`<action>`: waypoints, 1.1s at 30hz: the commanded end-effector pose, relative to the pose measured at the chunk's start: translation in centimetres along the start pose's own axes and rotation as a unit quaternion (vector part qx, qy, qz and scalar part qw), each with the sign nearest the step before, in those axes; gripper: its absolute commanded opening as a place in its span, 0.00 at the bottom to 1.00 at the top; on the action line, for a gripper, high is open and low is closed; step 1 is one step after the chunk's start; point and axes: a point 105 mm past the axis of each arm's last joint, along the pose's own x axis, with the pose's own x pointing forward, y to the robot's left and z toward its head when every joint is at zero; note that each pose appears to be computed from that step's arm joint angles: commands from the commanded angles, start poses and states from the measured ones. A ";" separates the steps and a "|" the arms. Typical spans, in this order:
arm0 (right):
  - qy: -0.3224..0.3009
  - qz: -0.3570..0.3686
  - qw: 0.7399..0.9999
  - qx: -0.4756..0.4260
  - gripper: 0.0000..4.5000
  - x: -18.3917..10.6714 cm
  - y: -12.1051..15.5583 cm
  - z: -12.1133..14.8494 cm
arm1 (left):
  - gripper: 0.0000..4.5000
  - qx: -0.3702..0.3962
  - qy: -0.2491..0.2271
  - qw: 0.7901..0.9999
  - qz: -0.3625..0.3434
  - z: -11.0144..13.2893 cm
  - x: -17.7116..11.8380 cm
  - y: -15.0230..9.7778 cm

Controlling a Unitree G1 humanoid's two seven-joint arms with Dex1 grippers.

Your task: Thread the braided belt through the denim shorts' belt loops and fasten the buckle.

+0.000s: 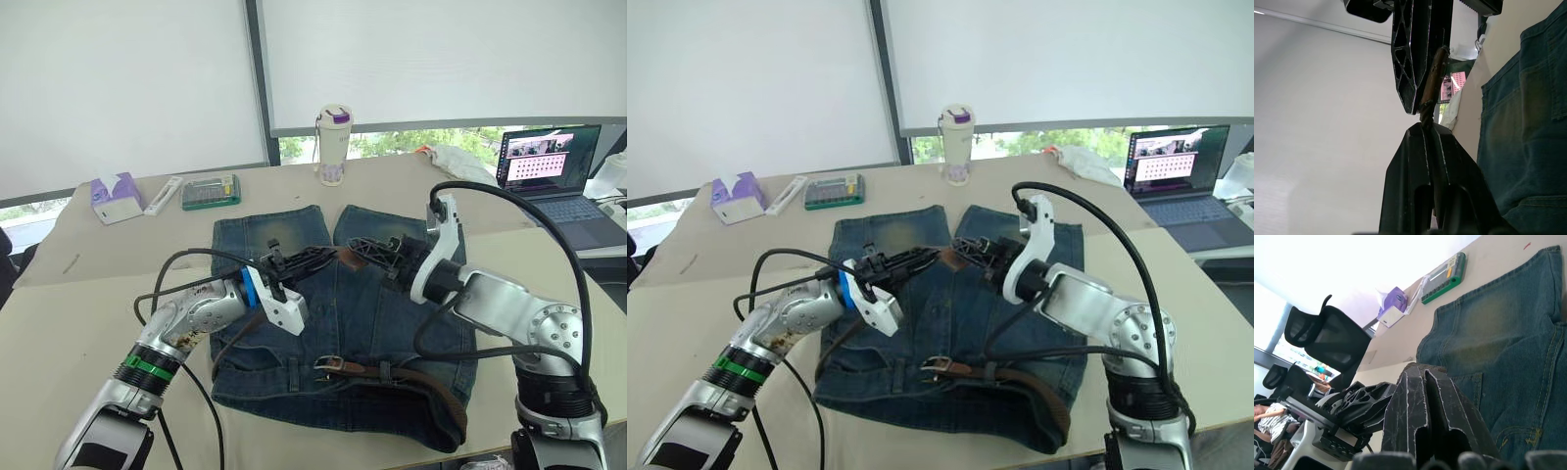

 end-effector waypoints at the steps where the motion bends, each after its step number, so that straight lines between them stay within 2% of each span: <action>1: 0.006 0.058 0.998 -0.012 0.00 -0.5 2.3 -0.3 | 0.07 -0.226 0.031 0.974 0.000 -0.8 -0.8 1.1; 3: 0.005 0.059 0.998 -0.014 0.00 -0.7 2.3 -0.3 | 0.21 -0.378 0.052 0.924 0.009 -1.6 -1.5 2.1; 5: 0.005 0.062 0.998 -0.017 0.00 -0.9 2.3 -0.3 | 0.35 -0.513 0.068 0.855 0.008 -2.3 -2.5 3.0; 6: 0.007 0.070 0.997 -0.022 0.00 -1.1 2.4 -0.3 | 0.43 -0.619 0.083 0.781 -0.010 -3.0 -3.9 3.3; 7: 0.009 0.076 0.997 -0.028 0.00 -1.2 2.6 -0.4 | 0.50 -0.688 0.077 0.721 -0.029 -2.8 -5.0 3.9; 8: 0.014 0.082 0.996 -0.036 0.00 -1.3 2.7 -0.6 | 0.58 -0.737 0.070 0.670 -0.044 -2.5 -6.1 4.4; 9: 0.020 0.089 0.995 -0.046 0.00 -1.4 2.9 -0.9 | 0.66 -0.772 0.065 0.630 -0.057 -2.2 -7.0 4.8; 10: 0.030 0.103 0.993 -0.057 0.00 -1.6 3.3 -1.2 | 0.73 -0.796 0.067 0.599 -0.056 -2.4 -8.1 5.0; 12: 0.043 0.122 0.989 -0.072 0.00 -1.8 3.8 -1.8 | 0.73 -0.825 0.076 0.558 -0.044 -2.9 -9.4 5.3; 14: 0.063 0.152 0.982 -0.094 0.00 -2.4 4.7 -2.7 | 0.73 -0.856 0.080 0.510 0.018 -4.9 -11.3 6.3; 15: 0.070 0.165 0.979 -0.102 0.00 -2.7 5.1 -3.0 | 0.73 -0.865 0.080 0.493 0.042 -5.6 -12.0 6.6; 16: 0.076 0.181 0.975 -0.105 0.00 -3.2 5.5 -3.3 | 0.73 -0.870 0.079 0.484 0.045 -5.7 -12.3 6.7; 17: 0.079 0.191 0.972 -0.106 0.00 -3.5 5.8 -3.4 | 0.73 -0.872 0.080 0.481 0.044 -5.5 -12.4 6.7; 19: 0.097 0.213 0.965 -0.121 0.00 -4.4 6.3 -4.1 | 0.73 -0.868 0.092 0.488 0.019 -4.6 -12.2 5.9; 21: 0.111 0.222 0.960 -0.131 0.00 -5.0 6.4 -4.5 | 0.73 -0.872 0.083 0.482 0.019 -4.3 -12.0 5.9; 23: 0.119 0.214 0.960 -0.140 0.00 -5.3 6.0 -4.6 | 0.73 -0.882 0.068 0.465 0.034 -4.6 -12.1 6.3; 25: 0.125 0.199 0.960 -0.151 0.00 -5.5 5.3 -4.7 | 0.73 -0.896 0.057 0.440 0.021 -4.0 -12.1 6.2; 27: 0.130 0.188 0.959 -0.165 0.00 -5.5 4.9 -4.7 | 0.73 -0.902 0.055 0.427 -0.040 -1.7 -11.8 5.4; 29: 0.128 0.179 0.960 -0.174 0.00 -5.3 4.5 -4.7 | 0.73 -0.905 0.067 0.402 -0.120 1.2 -11.6 3.9; 30: 0.128 0.175 0.959 -0.180 0.00 -5.1 4.4 -4.7 | 0.73 -0.897 0.099 0.396 -0.171 3.0 -11.8 2.4; 31: 0.129 0.172 0.959 -0.187 0.00 -4.9 4.3 -4.8 | 0.73 -0.894 0.104 0.384 -0.207 4.6 -11.9 1.4; 33: 0.125 0.164 0.960 -0.189 0.00 -4.5 4.1 -4.8 | 0.73 -0.899 0.094 0.360 -0.233 6.0 -12.3 0.7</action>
